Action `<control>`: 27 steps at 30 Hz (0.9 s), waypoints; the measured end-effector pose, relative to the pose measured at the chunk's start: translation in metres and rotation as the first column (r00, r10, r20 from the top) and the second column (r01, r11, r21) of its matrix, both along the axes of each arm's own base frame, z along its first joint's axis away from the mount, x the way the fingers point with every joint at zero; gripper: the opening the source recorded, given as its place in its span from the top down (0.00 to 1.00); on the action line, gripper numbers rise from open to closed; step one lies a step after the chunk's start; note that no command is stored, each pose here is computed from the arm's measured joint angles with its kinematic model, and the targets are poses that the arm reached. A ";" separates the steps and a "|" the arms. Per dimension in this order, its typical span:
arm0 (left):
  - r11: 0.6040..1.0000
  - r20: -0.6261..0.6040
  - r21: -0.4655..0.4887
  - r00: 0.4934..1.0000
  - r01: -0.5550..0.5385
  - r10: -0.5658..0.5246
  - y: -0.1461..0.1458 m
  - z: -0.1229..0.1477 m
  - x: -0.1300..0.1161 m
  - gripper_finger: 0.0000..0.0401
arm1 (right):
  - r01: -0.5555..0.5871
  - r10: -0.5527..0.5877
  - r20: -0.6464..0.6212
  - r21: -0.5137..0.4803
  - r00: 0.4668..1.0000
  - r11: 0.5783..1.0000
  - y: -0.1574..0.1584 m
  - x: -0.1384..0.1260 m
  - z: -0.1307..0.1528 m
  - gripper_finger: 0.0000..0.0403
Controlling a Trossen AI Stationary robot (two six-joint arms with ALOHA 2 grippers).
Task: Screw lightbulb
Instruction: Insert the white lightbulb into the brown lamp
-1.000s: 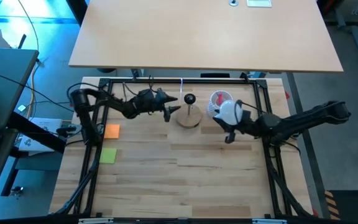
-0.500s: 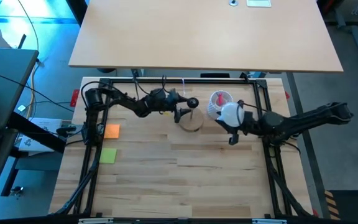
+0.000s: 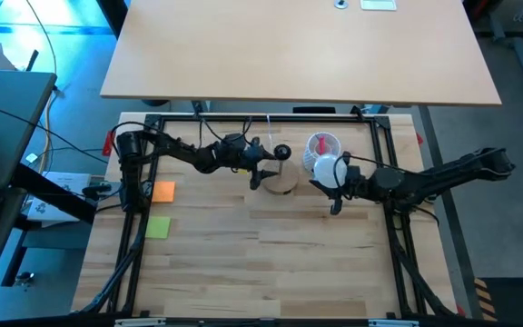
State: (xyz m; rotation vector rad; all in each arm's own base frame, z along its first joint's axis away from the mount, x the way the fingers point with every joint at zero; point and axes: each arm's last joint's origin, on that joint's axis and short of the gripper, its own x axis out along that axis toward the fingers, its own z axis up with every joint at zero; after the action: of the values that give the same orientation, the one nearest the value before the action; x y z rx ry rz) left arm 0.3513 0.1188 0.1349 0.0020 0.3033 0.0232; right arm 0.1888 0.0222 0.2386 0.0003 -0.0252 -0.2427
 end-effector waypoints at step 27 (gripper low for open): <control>0.987 0.159 -0.132 0.985 0.094 -0.072 -0.048 0.020 0.024 0.92 | -0.070 0.061 0.079 0.126 0.995 0.990 0.001 0.000 0.005 0.68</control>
State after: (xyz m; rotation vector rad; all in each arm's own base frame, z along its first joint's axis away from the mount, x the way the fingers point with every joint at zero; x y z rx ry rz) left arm 0.3754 0.0711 0.1549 -0.1249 0.1496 -0.0807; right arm 0.1890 0.0236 0.2432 0.1385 -0.0838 -0.1782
